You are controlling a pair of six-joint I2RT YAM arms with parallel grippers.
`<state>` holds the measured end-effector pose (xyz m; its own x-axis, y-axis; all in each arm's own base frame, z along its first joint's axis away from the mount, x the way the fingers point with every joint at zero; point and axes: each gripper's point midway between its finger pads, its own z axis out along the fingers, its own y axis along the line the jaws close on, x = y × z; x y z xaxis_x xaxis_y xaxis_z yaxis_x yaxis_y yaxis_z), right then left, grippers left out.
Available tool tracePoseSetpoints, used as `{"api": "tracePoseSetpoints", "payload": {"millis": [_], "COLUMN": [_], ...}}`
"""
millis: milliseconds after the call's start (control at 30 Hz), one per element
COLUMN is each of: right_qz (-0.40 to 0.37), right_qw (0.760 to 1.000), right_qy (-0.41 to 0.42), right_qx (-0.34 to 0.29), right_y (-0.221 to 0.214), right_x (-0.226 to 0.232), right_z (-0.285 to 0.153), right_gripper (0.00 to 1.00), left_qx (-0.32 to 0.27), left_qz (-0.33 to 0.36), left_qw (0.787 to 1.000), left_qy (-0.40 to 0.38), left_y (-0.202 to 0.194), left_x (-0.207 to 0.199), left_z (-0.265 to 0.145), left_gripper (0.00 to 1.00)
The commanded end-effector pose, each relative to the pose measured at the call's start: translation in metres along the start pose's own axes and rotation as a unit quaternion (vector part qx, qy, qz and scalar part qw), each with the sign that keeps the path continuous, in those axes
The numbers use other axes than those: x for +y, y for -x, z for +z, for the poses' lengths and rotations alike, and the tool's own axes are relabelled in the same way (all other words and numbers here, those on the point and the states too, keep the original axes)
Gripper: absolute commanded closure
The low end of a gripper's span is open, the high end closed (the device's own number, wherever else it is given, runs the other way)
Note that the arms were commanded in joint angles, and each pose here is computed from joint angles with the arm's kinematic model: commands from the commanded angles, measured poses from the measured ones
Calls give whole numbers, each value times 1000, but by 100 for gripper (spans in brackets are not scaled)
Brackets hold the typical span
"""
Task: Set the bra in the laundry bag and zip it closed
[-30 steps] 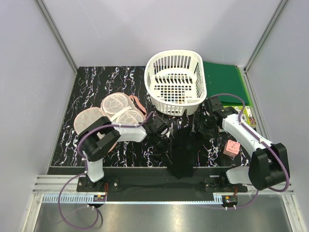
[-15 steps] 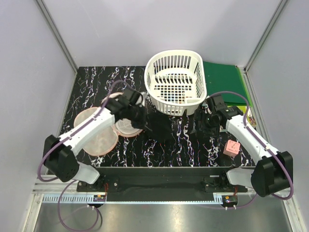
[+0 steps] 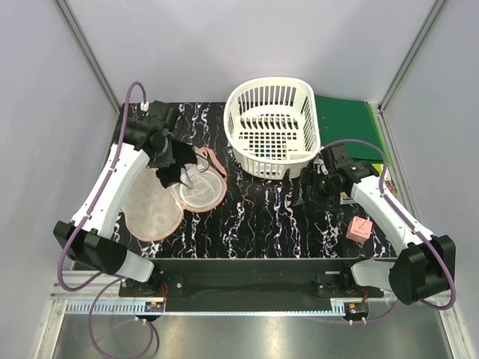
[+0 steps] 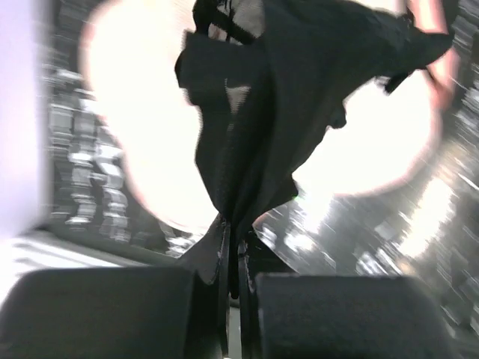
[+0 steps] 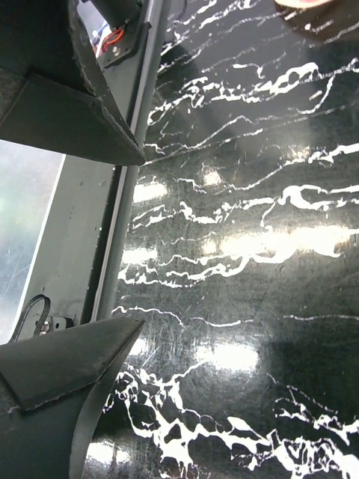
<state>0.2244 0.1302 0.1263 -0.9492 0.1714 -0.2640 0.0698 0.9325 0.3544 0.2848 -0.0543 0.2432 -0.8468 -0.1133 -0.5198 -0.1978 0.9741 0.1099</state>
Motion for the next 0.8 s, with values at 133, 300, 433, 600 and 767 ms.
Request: {"api": "tracePoseSetpoints", "payload": {"millis": [133, 300, 433, 600, 767], "right_qz": [-15, -15, -13, -12, -2], "right_qw": [999, 999, 999, 999, 998], "right_qy": [34, 33, 34, 35, 47], "right_qx": [10, 20, 28, 30, 38], "right_y": [5, 1, -2, 1, 3], "right_x": [17, 16, 15, 17, 21], "right_z": [-14, -11, -8, -6, 4], "right_gripper": [11, 10, 10, 9, 9], "left_qx": [20, 22, 24, 61, 80], "left_qz": [117, 151, 224, 274, 252], "left_qw": [957, 930, 899, 904, 944], "left_qy": [265, 335, 376, 324, 197], "left_y": [1, 9, 17, -15, -44], "left_x": [90, 93, 57, -6, -51], "left_z": [-8, 10, 44, 77, 71], "left_gripper": [100, 100, 100, 94, 58]}}
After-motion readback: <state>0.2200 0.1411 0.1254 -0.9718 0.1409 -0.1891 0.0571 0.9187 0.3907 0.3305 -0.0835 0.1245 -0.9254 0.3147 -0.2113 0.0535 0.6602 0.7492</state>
